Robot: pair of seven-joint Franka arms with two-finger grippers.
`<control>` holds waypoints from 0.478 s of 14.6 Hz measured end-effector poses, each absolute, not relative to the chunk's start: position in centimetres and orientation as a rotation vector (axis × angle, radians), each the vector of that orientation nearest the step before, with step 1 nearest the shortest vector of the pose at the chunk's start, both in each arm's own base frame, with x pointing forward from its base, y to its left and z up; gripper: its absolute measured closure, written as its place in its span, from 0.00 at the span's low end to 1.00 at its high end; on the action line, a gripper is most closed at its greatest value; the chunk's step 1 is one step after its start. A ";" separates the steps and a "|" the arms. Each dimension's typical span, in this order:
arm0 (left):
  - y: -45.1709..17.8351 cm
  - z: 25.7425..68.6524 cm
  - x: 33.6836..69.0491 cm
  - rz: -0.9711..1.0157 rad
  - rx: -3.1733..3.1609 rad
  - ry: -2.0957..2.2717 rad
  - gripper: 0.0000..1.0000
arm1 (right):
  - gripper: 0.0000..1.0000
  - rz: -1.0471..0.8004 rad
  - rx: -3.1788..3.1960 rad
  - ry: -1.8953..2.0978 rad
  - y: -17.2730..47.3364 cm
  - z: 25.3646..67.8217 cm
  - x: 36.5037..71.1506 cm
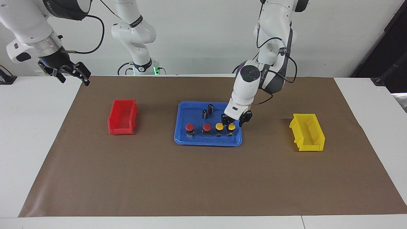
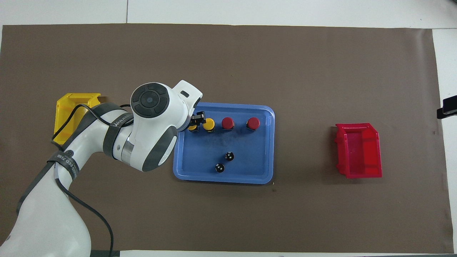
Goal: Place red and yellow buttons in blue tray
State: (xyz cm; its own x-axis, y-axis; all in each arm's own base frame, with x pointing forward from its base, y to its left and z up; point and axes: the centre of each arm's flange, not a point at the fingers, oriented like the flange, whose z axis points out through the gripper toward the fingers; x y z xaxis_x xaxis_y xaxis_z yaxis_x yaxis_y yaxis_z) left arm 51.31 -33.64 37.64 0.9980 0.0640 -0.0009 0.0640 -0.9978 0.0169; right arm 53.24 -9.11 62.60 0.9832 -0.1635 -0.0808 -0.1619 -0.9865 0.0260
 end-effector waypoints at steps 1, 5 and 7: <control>-33.5 39.1 51.3 -0.014 3.132 0.100 0.01 | 0.00 -0.129 3.109 -0.251 -9.0 62.6 53.2; -29.5 46.5 51.4 -0.038 3.146 0.056 0.00 | 0.00 -0.135 3.110 -0.242 -8.6 62.6 53.2; -24.6 50.0 52.0 -0.038 3.142 0.001 0.00 | 0.00 -0.138 3.110 -0.247 -8.8 62.6 53.2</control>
State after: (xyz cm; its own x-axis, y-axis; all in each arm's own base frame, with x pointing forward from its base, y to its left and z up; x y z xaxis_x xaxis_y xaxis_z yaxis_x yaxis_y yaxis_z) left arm 52.01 -24.63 50.04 0.9997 0.0007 -0.0245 0.0007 -1.0000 -0.0005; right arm 53.19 -8.81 62.60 0.9836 -0.1583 -0.0864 -0.1566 -0.9873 0.0259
